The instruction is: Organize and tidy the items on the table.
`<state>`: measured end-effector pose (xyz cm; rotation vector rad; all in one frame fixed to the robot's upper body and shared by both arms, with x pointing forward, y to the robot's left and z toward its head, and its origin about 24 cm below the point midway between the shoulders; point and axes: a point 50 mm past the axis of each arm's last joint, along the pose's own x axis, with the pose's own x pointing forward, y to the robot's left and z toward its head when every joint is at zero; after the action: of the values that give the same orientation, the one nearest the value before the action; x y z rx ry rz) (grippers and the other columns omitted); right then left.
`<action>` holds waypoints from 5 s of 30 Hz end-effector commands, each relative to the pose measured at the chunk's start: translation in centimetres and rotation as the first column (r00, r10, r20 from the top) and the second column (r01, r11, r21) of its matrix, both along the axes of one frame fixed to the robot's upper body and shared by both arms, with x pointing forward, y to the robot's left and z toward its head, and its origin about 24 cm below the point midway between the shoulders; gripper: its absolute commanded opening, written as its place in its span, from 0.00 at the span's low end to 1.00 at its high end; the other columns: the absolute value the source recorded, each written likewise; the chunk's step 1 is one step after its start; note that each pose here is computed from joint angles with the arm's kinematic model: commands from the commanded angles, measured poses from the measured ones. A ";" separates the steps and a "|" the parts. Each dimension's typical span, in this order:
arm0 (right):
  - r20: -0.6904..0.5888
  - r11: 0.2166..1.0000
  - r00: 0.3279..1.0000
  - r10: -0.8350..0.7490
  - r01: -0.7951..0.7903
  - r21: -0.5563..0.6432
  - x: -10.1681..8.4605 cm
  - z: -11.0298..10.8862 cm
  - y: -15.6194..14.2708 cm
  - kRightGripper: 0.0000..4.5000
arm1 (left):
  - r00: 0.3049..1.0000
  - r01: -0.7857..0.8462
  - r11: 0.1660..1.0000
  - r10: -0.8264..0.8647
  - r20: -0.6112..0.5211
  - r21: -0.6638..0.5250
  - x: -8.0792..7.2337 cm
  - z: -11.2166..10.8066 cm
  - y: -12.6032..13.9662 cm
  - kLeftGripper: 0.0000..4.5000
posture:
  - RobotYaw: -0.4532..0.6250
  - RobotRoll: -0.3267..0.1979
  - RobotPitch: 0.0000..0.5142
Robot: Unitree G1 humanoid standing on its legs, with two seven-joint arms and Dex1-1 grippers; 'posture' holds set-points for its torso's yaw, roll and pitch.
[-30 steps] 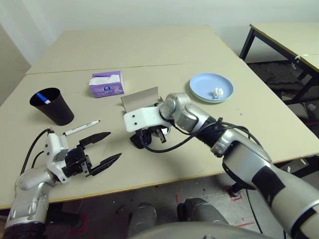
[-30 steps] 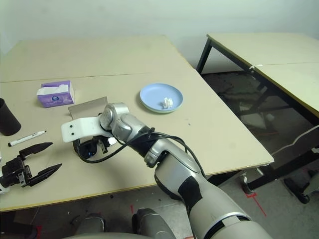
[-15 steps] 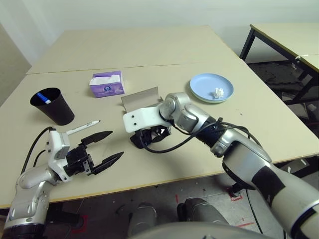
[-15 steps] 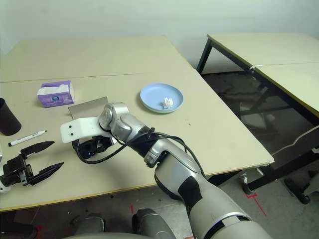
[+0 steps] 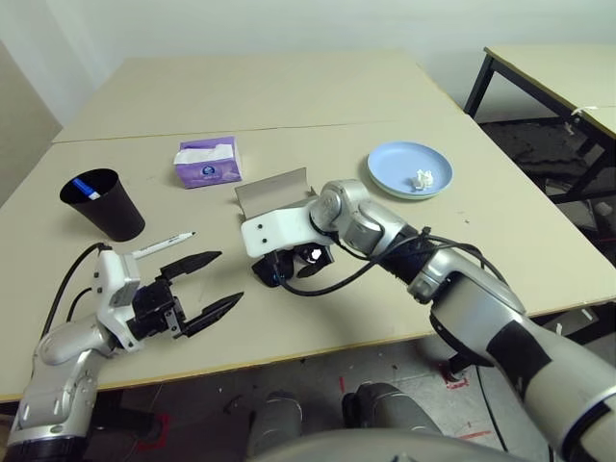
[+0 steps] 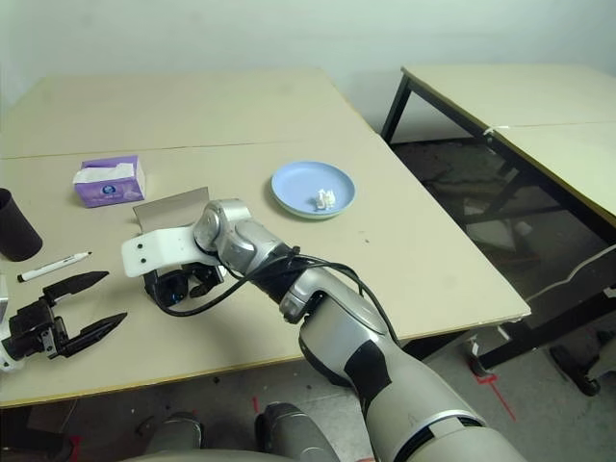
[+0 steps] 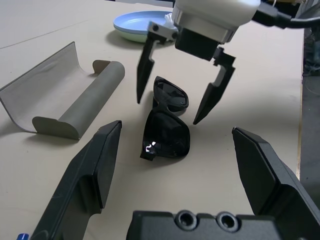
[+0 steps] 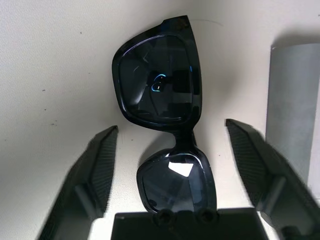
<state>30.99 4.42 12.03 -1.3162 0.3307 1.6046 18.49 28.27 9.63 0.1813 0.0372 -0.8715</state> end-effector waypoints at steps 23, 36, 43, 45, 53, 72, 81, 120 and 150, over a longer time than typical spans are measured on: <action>-0.041 0.999 0.999 0.024 -0.025 -0.038 -0.3 0.9 -0.7 0.03 | 0.996 -0.024 0.997 0.030 -0.078 0.075 -2.7 -0.7 2.8 1.00 | 0.49 0.62 0.10; 0.109 1.000 0.994 0.005 -0.006 0.009 3.0 8.0 1.4 0.03 | 0.993 -0.075 0.992 0.083 -0.079 0.101 -2.4 -2.1 5.7 1.00 | 0.49 0.62 0.10; 0.233 0.994 0.971 -0.045 0.019 0.112 3.9 10.1 3.1 0.03 | 0.986 -0.156 0.983 0.161 -0.049 0.099 -2.9 -2.3 6.8 1.00 | 0.52 0.62 0.10; 0.262 0.992 0.964 -0.055 0.022 0.127 4.0 10.1 3.3 0.03 | 0.984 -0.165 0.981 0.170 -0.048 0.097 -3.2 -2.5 6.9 1.00 | 0.52 0.62 0.10; 0.318 0.982 0.941 -0.115 0.059 0.180 4.6 8.5 3.3 0.03 | 0.976 -0.214 0.974 0.217 -0.031 0.077 -4.0 -2.7 7.0 1.00 | 0.56 0.62 0.12; 0.285 0.958 0.946 -0.152 0.070 0.278 4.1 6.1 3.9 0.03 | 0.932 -0.354 0.935 0.355 0.068 -0.031 -3.0 0.0 6.8 1.00 | 0.60 0.62 0.15; 0.267 0.965 0.950 -0.159 0.093 0.243 4.3 4.4 3.1 0.03 | 0.936 -0.343 0.939 0.345 0.068 -0.035 -2.8 0.4 5.7 1.00 | 0.61 0.62 0.17; 0.333 0.936 0.894 -0.300 0.210 0.281 5.5 1.4 0.6 0.03 | 0.939 -0.332 0.941 0.336 0.066 -0.066 -2.5 2.7 2.1 1.00 | 0.64 0.62 0.21; 0.331 0.910 0.871 -0.364 0.257 0.327 7.0 4.4 -0.9 0.99 | 0.948 -0.305 0.949 0.311 0.066 -0.084 -0.9 1.7 2.0 1.00 | 0.57 0.62 0.17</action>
<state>37.99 3.26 15.37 -1.3112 0.0729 1.0262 17.50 30.32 11.80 0.1349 -0.0499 -0.5471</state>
